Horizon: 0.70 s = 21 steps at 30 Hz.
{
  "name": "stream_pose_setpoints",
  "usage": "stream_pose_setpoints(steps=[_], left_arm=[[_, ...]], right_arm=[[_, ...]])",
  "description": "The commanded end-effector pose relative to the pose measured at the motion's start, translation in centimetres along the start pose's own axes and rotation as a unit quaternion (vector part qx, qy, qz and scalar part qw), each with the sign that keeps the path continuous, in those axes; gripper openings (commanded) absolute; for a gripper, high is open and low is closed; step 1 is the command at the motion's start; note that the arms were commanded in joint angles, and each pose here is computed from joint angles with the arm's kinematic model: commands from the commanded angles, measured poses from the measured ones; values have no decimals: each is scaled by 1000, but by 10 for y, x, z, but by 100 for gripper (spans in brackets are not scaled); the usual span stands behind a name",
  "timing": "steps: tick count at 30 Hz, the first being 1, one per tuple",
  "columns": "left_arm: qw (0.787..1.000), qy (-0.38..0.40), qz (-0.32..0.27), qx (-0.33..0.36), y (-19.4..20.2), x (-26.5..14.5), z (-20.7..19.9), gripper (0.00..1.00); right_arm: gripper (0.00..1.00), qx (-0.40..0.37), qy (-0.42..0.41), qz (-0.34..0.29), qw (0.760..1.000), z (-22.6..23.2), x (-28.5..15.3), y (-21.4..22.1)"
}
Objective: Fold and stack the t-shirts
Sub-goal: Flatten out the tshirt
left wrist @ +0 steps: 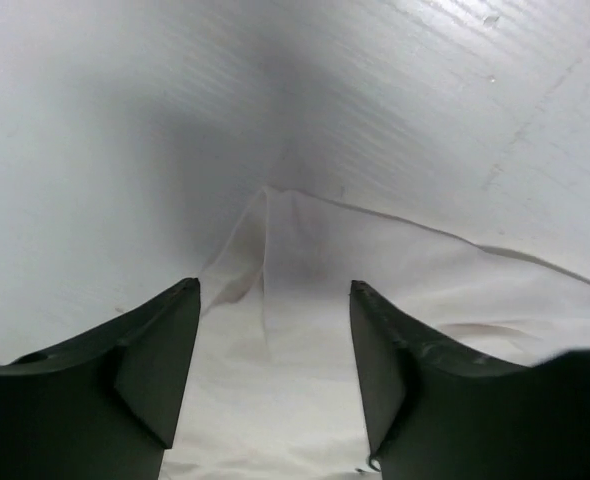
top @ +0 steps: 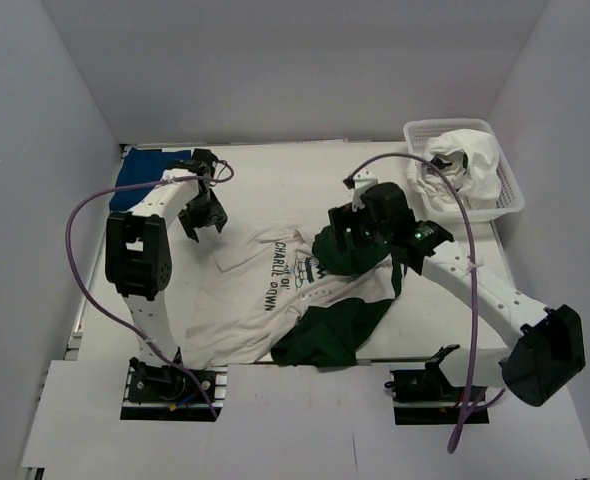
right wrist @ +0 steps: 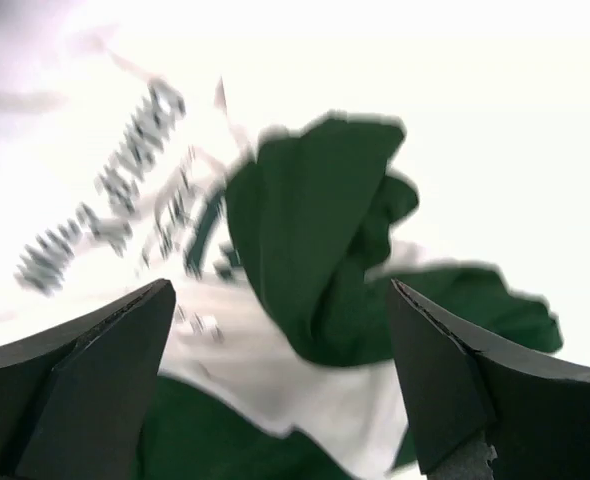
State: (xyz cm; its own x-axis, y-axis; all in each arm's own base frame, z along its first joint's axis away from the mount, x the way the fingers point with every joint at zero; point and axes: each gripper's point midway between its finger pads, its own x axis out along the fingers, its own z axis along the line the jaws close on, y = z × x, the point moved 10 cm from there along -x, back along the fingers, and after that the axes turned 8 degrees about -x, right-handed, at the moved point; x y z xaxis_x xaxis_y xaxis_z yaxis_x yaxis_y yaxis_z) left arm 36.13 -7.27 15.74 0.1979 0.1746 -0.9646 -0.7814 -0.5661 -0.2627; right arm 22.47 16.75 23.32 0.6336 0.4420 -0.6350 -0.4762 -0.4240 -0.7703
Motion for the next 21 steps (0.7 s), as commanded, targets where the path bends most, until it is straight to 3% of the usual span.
stream_pose_setpoints(steps=[1,6,12,16,21], left_arm=[[999,18,-42,-7,-5,-48,12,73],[998,56,-6,15,23,-57,22,74],[991,110,76,32,65,-29,32,68],[988,120,89,42,77,-20,30,66],[993,74,82,42,75,-4,26,63]], right_arm=[[91,37,32,-23,999,-12,12,-22],[91,88,32,11,996,-16,39,-30],[91,118,28,71,990,-25,88,-28],[88,146,15,83,986,-34,102,-21],[81,157,-16,83,984,-32,113,-15]])
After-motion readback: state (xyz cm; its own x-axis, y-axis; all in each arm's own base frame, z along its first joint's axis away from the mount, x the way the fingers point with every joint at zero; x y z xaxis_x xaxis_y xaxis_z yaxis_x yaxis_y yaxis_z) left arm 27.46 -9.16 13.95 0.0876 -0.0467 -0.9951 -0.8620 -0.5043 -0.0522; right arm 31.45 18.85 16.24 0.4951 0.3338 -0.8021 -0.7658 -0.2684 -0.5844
